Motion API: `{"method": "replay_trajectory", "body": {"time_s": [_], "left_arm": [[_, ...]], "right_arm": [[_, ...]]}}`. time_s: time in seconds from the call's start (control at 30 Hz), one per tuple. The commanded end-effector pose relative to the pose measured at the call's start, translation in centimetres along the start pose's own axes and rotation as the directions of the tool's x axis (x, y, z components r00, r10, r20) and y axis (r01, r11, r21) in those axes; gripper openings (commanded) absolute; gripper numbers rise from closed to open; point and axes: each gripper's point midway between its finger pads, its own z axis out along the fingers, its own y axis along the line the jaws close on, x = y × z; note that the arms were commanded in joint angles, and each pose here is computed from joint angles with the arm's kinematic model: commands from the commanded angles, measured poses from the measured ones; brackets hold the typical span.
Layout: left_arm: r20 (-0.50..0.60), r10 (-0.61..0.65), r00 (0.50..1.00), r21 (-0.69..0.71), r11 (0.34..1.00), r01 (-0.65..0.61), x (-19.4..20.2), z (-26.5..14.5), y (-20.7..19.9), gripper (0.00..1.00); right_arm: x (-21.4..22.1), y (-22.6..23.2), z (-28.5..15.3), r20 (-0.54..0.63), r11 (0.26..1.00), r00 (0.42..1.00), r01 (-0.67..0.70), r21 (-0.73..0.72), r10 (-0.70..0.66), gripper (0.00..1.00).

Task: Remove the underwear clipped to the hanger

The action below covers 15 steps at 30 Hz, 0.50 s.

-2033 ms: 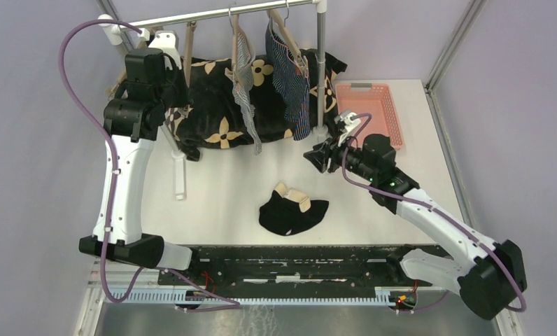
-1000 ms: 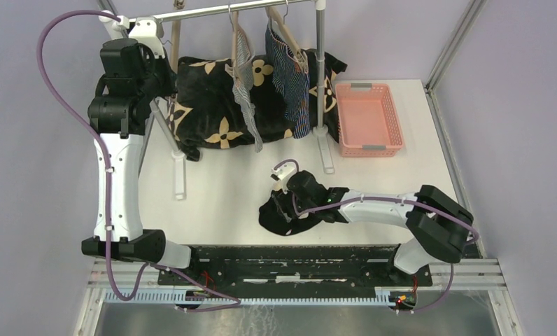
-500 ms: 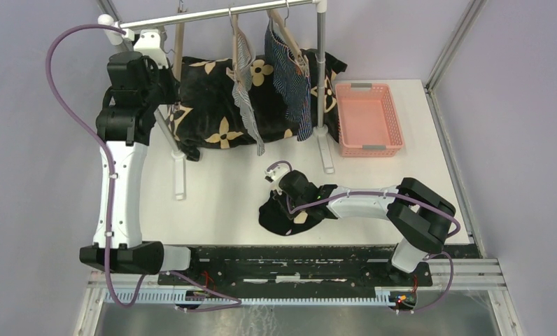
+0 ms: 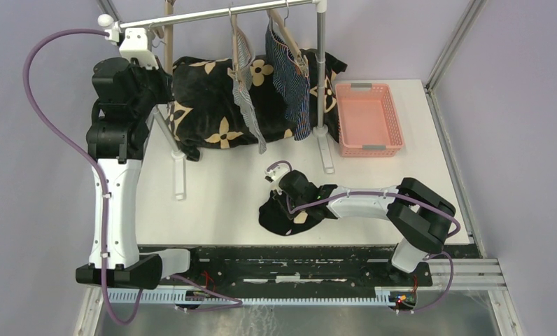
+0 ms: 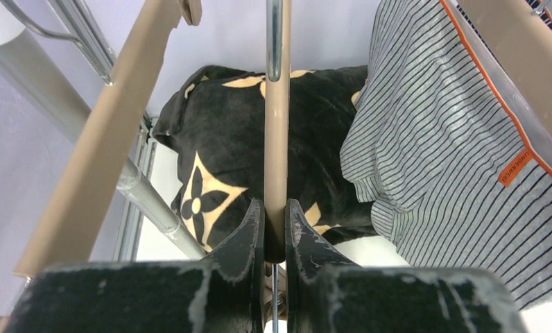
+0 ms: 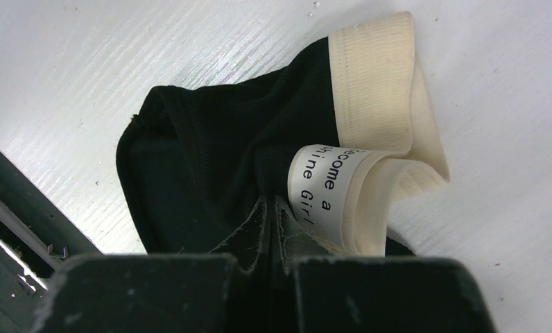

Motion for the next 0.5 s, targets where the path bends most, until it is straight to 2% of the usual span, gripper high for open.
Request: {"method": "replay_trajectory", "body": {"time_s": [0.0, 0.47], "left_arm": [[0.128, -0.031, 0.991, 0.004, 1.000, 0.031, -3.6, 0.2, 0.0, 0.03], [0.138, -0.066, 0.988, 0.007, 0.998, 0.066, -5.5, 4.2, -0.1, 0.03]], "right_arm": [[-2.4, 0.3, -0.4, 0.069, 1.000, 0.998, 0.000, 0.000, 0.000, 0.01], [-2.7, 0.8, -0.8, 0.088, 1.000, 0.996, 0.002, -0.015, -0.001, 0.01]]}}
